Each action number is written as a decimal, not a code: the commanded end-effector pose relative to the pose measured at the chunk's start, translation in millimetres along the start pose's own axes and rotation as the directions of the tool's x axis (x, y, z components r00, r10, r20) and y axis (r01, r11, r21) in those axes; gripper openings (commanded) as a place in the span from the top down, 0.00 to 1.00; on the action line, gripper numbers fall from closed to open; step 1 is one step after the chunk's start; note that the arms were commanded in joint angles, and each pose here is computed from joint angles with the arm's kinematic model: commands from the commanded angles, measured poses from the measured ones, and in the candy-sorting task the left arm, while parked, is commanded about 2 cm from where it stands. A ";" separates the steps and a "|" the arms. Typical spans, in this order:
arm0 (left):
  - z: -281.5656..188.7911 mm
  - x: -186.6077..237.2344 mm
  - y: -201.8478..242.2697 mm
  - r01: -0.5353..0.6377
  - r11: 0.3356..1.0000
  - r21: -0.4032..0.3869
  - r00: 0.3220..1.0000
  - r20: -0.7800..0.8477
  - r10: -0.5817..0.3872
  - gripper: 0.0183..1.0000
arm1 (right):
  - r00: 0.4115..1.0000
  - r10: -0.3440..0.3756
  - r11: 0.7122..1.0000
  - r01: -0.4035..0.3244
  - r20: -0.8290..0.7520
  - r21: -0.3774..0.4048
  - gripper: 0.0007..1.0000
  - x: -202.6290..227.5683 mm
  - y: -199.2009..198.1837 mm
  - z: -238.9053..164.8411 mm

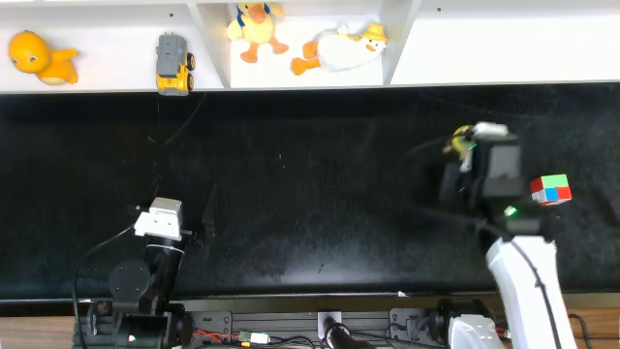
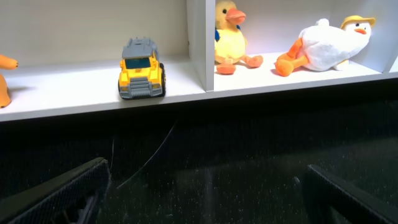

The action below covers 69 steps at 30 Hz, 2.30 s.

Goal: Store Toys

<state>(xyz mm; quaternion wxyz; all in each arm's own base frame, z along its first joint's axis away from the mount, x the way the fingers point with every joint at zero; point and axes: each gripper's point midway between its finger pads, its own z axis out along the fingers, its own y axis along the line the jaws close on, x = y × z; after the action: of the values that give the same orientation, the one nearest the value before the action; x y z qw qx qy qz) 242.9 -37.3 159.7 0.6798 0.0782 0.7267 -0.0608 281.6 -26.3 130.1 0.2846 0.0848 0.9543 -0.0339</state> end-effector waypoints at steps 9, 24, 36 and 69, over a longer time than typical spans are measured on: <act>-0.2 0.5 0.3 0.010 1.000 -0.004 1.000 0.003 -0.010 0.00 | 0.962 -0.241 0.959 0.256 0.127 -0.121 0.95 -124.2 18.1 14.1; -0.2 0.5 0.3 0.010 1.000 -0.004 1.000 0.003 -0.010 0.00 | 0.937 -0.281 0.911 0.328 0.206 -0.251 0.96 -187.9 84.3 77.3; -0.2 0.6 0.3 0.010 1.000 -0.004 1.000 0.002 -0.010 0.00 | 0.939 -0.307 0.897 0.341 0.158 -0.280 0.96 -173.1 109.0 103.3; -0.2 0.5 0.3 0.010 1.000 -0.004 1.000 0.003 -0.010 0.00 | 0.969 -0.197 0.952 0.225 0.148 -0.205 0.94 -186.4 65.8 111.4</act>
<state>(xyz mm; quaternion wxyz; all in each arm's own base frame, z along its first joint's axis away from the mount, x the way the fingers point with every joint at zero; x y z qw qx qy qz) 242.9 -37.3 159.6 0.6796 0.0782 0.7268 -0.0608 497.9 3.4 126.1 0.3306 -0.0596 0.9410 0.0397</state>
